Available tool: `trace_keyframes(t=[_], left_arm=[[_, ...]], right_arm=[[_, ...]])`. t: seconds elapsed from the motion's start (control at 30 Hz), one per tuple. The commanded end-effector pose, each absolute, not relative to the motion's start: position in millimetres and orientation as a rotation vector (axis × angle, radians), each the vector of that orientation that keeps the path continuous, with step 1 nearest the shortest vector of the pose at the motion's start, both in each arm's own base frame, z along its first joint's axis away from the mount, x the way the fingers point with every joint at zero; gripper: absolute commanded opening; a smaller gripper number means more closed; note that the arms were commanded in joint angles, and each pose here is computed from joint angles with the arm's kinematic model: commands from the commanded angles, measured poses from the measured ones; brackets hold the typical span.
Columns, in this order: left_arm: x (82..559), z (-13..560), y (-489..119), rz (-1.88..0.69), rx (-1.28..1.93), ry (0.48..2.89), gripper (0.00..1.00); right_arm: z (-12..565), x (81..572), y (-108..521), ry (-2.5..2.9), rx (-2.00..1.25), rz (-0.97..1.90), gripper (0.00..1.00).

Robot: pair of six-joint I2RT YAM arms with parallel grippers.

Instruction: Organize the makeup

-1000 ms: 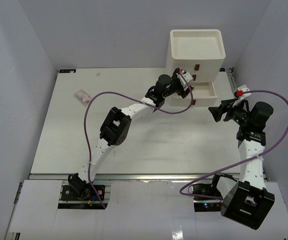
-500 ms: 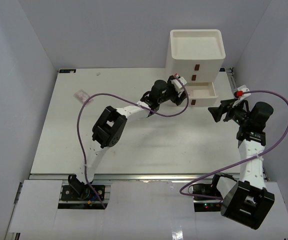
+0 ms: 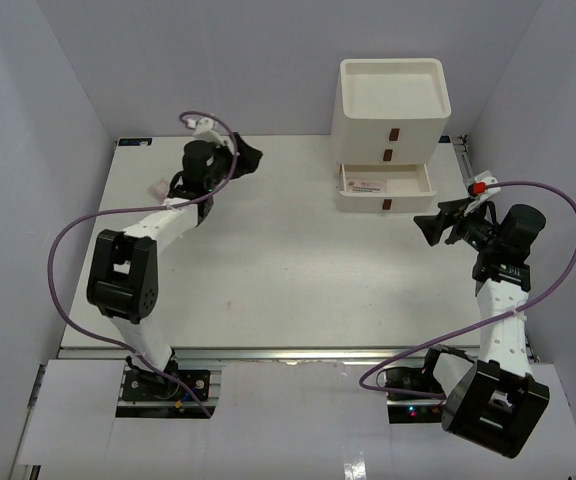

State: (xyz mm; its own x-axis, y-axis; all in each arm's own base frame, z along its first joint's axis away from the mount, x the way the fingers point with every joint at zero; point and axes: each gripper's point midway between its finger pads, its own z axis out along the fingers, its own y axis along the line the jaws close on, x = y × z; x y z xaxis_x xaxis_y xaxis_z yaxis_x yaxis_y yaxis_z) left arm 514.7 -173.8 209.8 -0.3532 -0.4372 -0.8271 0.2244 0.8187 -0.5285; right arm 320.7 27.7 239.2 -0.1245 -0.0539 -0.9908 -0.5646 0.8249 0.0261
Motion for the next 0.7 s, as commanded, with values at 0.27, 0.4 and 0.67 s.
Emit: trace_keyframes(t=[0.27,0.4,0.67], left_arm=[[481,127,8,-0.052,-0.975,2.069,0.98],[481,102,36,0.191,-1.090,2.151,0.98],[508,73,61,0.361,-1.122,2.197,0.98]], right_arm=[[220,346,15,1.804,-0.388,0.415,0.82],[217,353,3,1.841,-0.303,0.337,0.90],[213,355,3,1.845,-0.287,0.325,0.90]])
